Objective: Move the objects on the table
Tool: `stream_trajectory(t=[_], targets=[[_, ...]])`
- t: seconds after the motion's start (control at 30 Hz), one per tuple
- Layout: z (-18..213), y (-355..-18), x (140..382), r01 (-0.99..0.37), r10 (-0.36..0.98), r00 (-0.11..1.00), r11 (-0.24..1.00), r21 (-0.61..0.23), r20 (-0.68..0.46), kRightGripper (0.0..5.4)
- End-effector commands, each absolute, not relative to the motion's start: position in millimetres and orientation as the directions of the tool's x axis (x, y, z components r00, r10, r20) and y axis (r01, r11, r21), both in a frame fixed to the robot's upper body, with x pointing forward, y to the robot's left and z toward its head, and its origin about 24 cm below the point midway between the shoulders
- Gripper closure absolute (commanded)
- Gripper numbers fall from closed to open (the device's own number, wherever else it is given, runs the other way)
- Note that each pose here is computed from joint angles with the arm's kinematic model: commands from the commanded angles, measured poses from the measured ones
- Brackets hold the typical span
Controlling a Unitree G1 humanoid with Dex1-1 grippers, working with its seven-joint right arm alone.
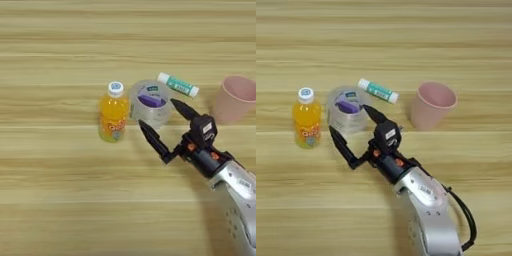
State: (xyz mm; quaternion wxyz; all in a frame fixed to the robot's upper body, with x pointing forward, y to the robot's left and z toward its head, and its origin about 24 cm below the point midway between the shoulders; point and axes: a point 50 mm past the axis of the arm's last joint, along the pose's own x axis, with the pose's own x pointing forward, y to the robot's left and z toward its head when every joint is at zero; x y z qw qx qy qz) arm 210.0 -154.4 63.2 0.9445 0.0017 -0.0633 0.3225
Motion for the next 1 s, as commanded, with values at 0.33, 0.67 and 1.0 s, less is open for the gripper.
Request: stream_trajectory(t=[0.33,0.67,1.0], targets=[[80.1,-131.2,219.9,-0.682,0.705,0.694,0.709,-0.182,0.145,0.04],[78.2,-119.1,222.5,-0.721,0.748,0.653,0.662,-0.204,0.119,0.04],[78.7,-98.5,227.0,-0.752,0.787,0.607,0.613,-0.244,0.108,0.04]])
